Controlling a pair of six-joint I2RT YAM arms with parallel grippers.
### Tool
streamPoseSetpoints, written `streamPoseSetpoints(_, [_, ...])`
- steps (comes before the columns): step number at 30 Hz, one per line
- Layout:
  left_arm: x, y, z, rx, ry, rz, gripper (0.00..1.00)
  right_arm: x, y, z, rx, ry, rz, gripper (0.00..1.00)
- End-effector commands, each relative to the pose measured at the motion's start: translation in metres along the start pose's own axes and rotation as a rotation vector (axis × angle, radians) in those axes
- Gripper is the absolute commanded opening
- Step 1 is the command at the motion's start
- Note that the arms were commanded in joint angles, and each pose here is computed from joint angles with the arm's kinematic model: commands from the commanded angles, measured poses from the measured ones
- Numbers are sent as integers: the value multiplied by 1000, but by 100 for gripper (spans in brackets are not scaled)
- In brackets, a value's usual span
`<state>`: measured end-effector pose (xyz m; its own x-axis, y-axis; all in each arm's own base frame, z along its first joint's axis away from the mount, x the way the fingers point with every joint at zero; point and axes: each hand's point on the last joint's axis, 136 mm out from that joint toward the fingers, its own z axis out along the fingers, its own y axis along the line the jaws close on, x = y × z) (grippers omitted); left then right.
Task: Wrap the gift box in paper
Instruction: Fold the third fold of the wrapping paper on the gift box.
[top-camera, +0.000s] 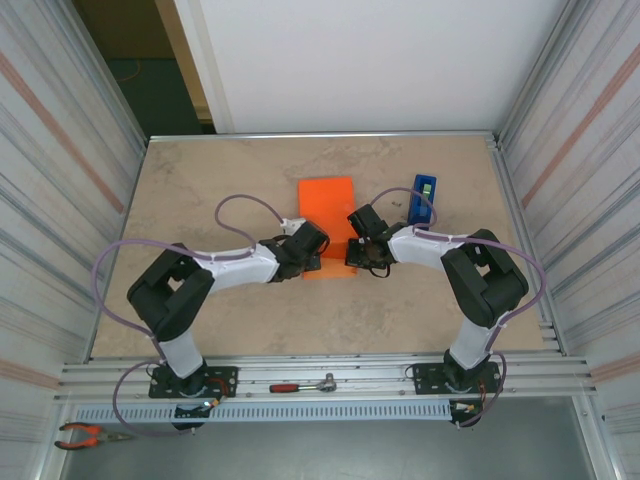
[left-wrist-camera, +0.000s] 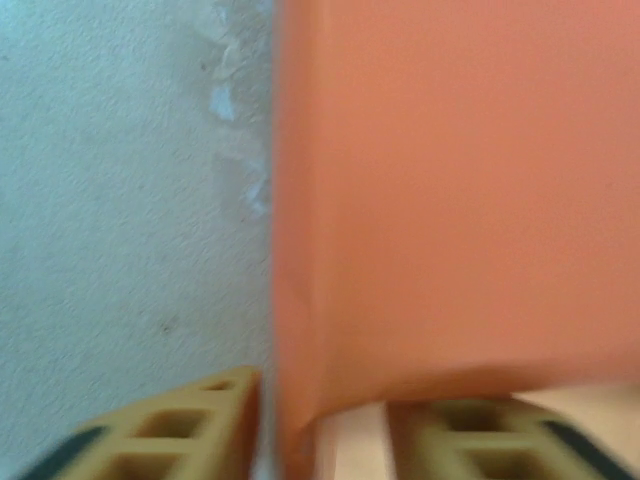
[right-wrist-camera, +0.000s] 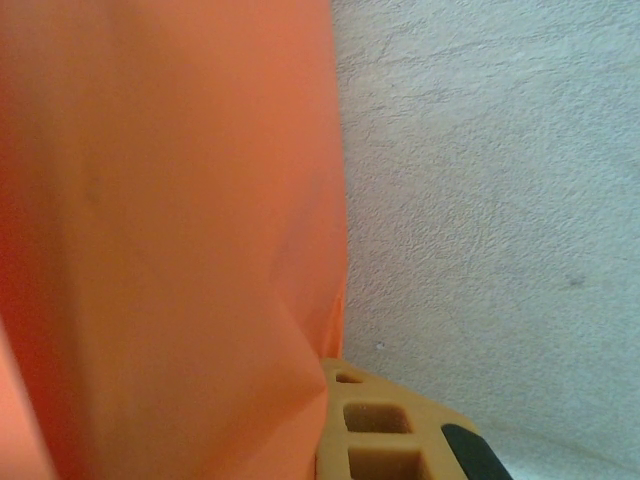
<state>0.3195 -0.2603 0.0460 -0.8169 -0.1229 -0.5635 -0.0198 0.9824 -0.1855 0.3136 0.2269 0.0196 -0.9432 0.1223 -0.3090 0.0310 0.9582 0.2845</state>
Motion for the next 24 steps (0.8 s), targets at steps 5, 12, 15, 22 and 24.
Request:
streamPoseSetpoints(5, [0, 2, 7, -68, -34, 58, 0, 20, -11, -2, 43, 62, 12, 8])
streamPoseSetpoints(12, [2, 7, 4, -83, -31, 60, 4, 4, -7, -29, 26, 20, 18, 51])
streamPoseSetpoints(15, [3, 7, 4, -78, -28, 58, 9, -5, -7, -30, 35, 15, 10, 56])
streamPoseSetpoints(22, [5, 5, 4, -67, -18, 60, 23, -15, -11, -16, 68, 40, 4, 49])
streamPoseSetpoints(24, [4, 4, 4, -63, -19, 59, 30, -13, -13, -12, 74, 55, 1, 39])
